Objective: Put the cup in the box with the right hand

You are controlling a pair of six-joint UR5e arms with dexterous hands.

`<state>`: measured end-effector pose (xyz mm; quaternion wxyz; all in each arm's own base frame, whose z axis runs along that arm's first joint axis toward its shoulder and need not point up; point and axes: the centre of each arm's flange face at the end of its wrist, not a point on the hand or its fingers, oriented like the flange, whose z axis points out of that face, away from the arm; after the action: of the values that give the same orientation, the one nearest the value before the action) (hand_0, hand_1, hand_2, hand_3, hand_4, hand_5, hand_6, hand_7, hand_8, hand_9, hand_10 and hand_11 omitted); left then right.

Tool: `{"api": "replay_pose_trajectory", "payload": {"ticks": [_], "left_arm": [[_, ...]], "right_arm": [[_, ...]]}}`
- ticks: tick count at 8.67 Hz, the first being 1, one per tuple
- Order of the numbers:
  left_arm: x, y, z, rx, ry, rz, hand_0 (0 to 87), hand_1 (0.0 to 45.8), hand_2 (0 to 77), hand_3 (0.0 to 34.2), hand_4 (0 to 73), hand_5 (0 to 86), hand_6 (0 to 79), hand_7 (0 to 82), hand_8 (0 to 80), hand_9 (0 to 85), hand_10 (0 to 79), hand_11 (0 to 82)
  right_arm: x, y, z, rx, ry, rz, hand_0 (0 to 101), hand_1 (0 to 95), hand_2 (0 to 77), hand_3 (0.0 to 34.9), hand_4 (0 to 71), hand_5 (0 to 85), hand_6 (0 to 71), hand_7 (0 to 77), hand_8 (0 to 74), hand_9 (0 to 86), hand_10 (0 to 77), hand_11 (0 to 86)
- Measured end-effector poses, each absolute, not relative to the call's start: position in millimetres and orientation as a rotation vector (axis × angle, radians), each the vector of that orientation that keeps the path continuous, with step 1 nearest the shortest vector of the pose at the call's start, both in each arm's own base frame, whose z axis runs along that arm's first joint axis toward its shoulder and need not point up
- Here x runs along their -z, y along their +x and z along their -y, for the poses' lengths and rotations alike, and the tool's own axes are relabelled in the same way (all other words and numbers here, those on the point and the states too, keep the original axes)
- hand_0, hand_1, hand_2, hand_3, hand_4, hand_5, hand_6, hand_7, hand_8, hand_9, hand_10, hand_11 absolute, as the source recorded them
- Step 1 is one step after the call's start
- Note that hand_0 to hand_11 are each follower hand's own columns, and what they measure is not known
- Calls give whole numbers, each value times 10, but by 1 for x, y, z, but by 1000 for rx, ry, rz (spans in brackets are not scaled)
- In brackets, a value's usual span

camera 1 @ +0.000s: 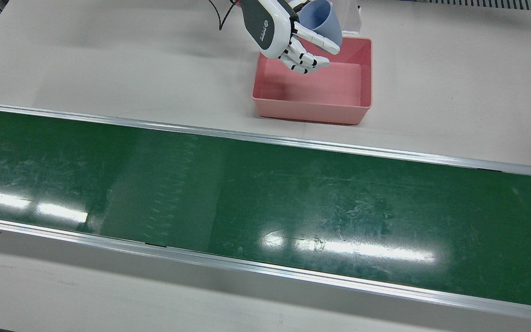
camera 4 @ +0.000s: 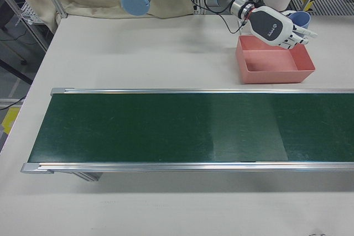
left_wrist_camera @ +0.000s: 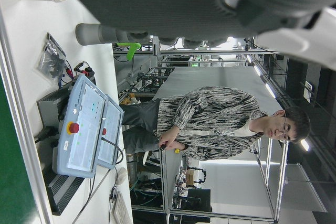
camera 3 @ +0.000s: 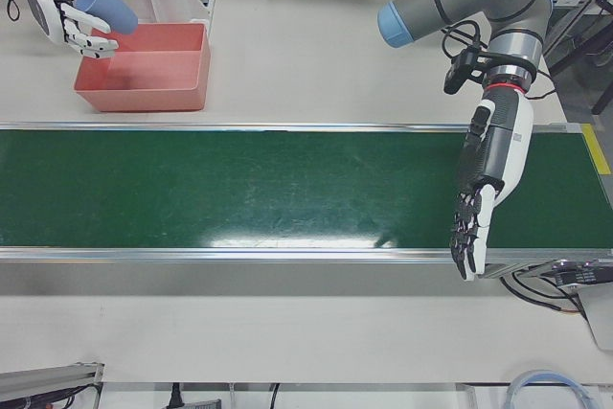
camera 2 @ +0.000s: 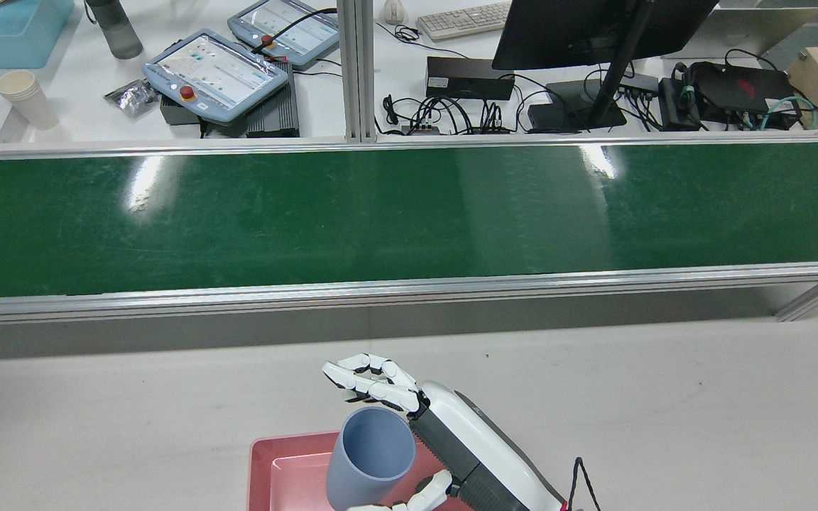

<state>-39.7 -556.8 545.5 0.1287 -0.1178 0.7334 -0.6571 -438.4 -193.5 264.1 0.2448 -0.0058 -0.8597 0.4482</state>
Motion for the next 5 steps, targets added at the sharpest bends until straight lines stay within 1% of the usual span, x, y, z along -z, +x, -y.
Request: {"api": "replay_pose_trajectory", "payload": {"ticks": [1,2,3,4,5], "left_arm": [[-546,-40,557,1910,-343,-2133,0,5,11,0,11,5,0,0,0,0,0,0],[-546,-40,557,1910,-343,-2133,0,5,11,0,11,0,0,0,0,0,0,0],[-546,-40,557,1910,-343,-2133,0,5,11,0,11,5,0,0,0,0,0,0],[-546,-40,557,1911,-343,-2132,0,5,11,0,11,5,0,0,0,0,0,0],[-546,-40,557,1911,-343,-2132,0,5,11,0,11,0,0,0,0,0,0,0]], "right_arm": [[-265,-438,193,-1224,-21,2348,374,16,164,130,0,5,5,120,27,169,5,169],[-266,-438,193,-1227,-34,2348,374,16,164,130,0,5,5,120,27,169,5,169],[-268,-437,194,-1234,-48,2348,376,16,27,140,0,5,5,22,0,11,0,11],[-271,-433,199,-1251,-67,2355,377,11,16,158,0,5,5,22,0,11,5,11],[-276,-420,212,-1289,-96,2371,375,11,16,153,0,5,5,22,5,5,5,11]]}}
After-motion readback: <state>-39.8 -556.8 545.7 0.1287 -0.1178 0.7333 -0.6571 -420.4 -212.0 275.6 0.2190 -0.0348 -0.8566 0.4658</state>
